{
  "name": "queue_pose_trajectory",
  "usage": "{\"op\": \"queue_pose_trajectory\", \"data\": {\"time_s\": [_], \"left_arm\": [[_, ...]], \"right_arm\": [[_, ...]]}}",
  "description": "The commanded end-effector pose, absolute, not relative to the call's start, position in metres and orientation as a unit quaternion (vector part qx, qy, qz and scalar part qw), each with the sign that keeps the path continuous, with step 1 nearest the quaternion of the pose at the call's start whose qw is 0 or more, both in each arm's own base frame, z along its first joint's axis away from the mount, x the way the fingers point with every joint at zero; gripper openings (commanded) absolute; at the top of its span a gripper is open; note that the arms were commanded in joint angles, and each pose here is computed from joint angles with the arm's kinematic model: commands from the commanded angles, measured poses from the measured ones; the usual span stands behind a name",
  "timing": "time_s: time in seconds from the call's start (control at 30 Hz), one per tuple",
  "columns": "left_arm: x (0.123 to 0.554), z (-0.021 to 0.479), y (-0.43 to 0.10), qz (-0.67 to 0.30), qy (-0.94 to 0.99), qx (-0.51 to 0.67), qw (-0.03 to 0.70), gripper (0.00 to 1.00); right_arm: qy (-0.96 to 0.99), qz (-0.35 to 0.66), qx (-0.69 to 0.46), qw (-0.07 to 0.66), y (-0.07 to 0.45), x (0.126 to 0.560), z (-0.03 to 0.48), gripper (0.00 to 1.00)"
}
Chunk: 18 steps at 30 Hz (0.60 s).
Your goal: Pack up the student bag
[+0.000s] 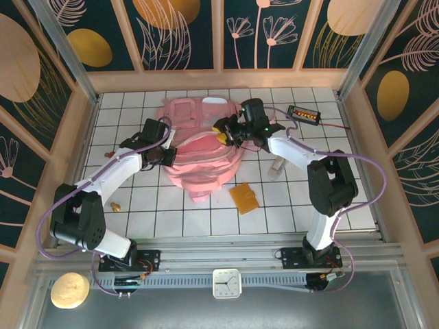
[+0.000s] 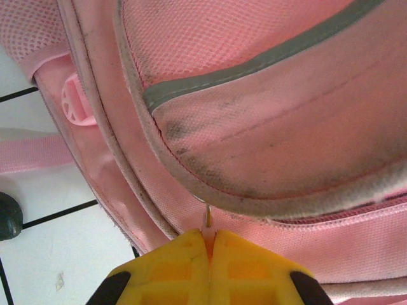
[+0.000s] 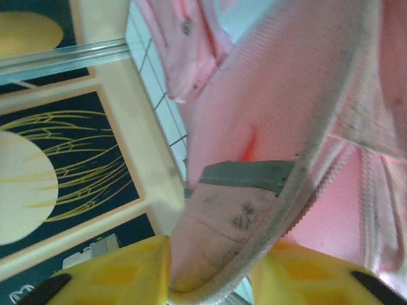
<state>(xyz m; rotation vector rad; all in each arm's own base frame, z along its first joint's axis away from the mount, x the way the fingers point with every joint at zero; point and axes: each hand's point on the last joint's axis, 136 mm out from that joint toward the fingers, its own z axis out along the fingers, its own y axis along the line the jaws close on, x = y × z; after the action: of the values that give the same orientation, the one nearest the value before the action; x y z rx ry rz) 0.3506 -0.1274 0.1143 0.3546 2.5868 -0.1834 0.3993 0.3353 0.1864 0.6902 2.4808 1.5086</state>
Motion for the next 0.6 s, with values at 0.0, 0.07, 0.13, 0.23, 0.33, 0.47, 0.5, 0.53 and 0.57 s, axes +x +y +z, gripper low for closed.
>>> {"op": "queue_pose_trajectory", "data": {"time_s": [0.0,0.07,0.13,0.23,0.33,0.47,0.5,0.53,0.57], "left_arm": [[0.344,0.116,-0.135,-0.084,0.95,0.153,0.257,0.0],[0.344,0.115,-0.134,-0.079,0.95,0.155,0.258,0.0],[0.345,0.114,-0.131,-0.071,0.951,0.157,0.257,0.0],[0.348,0.113,-0.124,-0.062,0.952,0.151,0.258,0.0],[0.354,0.116,-0.11,-0.058,0.954,0.132,0.262,0.0],[0.36,0.114,-0.095,-0.042,0.957,0.12,0.261,0.0],[0.361,0.111,-0.094,-0.038,0.958,0.12,0.258,0.0],[0.362,0.109,-0.092,-0.034,0.959,0.12,0.256,0.0],[0.364,0.106,-0.092,-0.031,0.96,0.121,0.252,0.0]], "right_arm": [[0.812,0.534,0.211,0.103,0.352,0.417,0.205,0.18],[0.818,0.528,0.209,0.093,0.352,0.413,0.2,0.03],[0.826,0.517,0.21,0.083,0.345,0.41,0.194,0.0],[0.845,0.489,0.203,0.073,0.328,0.407,0.185,0.0],[0.869,0.456,0.182,0.066,0.308,0.407,0.177,0.0],[0.891,0.428,0.136,0.06,0.285,0.415,0.171,0.0],[0.898,0.419,0.121,0.055,0.28,0.418,0.17,0.0],[0.904,0.41,0.111,0.056,0.276,0.422,0.167,0.0],[0.907,0.404,0.101,0.058,0.272,0.425,0.166,0.0]]}}
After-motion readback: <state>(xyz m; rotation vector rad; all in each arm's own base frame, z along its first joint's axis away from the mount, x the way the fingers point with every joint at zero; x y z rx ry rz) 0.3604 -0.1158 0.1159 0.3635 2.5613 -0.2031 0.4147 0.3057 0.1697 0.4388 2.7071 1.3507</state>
